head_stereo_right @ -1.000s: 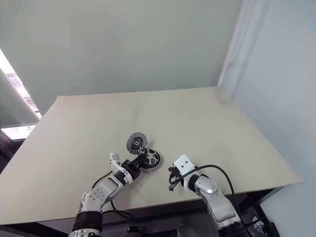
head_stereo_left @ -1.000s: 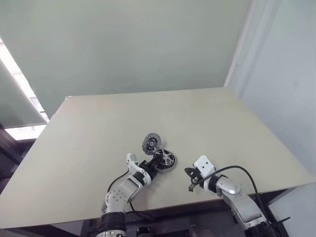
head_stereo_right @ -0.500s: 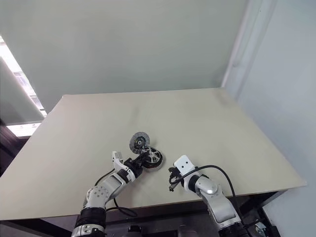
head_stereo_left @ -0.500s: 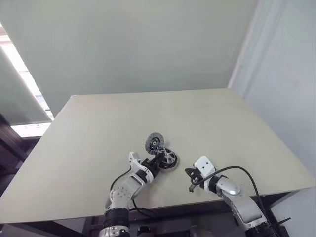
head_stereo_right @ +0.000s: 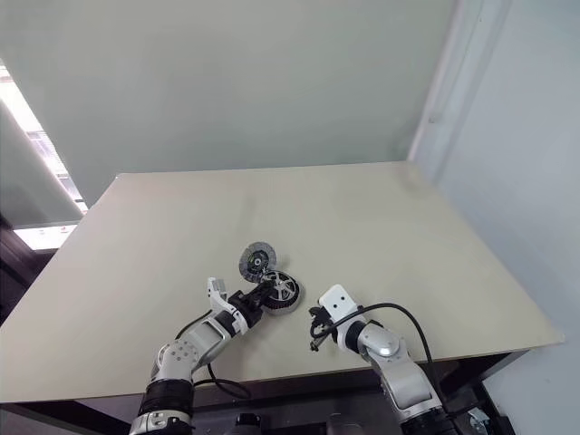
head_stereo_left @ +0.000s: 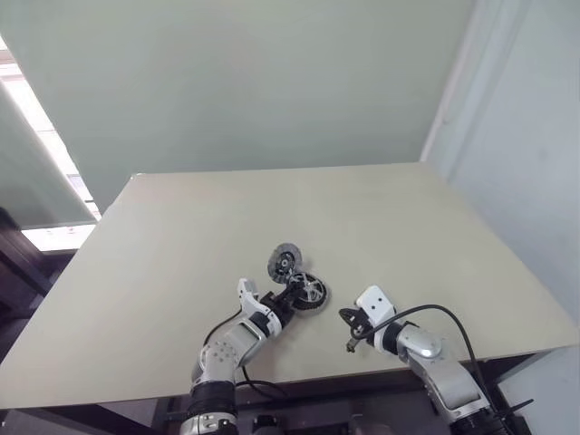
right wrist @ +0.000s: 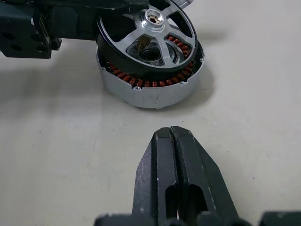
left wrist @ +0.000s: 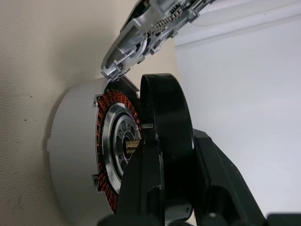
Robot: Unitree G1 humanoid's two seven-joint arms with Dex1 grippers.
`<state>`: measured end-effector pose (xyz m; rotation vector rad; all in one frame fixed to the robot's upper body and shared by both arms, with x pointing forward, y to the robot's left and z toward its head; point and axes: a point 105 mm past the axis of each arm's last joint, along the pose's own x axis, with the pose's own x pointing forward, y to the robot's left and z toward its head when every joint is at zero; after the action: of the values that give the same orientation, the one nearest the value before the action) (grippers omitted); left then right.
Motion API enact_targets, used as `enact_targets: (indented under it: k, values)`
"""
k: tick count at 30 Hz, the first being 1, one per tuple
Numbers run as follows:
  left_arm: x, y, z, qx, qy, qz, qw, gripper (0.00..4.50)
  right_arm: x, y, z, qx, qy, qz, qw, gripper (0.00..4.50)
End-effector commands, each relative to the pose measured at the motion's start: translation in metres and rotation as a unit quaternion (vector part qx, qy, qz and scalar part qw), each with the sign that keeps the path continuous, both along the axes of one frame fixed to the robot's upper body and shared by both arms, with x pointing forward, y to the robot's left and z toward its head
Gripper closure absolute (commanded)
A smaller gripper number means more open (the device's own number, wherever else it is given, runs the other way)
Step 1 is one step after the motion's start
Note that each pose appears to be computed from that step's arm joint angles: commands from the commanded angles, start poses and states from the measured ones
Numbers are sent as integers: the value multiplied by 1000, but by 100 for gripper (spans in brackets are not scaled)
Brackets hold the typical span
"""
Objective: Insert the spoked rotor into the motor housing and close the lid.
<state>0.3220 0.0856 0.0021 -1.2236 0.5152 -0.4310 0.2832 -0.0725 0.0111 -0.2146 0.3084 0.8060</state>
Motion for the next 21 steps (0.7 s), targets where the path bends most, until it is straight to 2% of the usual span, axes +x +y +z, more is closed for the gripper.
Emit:
enact_targets:
  k: [1, 12, 21]
  values:
    - [-1, -9, 0, 0, 8, -17, 1000, 417, 7, 3, 18, 12, -33, 4, 999, 450]
    - [2, -12, 1, 1, 10, -16, 1000, 417, 7, 3, 17, 9, -34, 4, 999, 450]
    - [5, -11, 13, -28, -10, -8, 1000, 417, 7, 4, 17, 10, -34, 5, 999, 450]
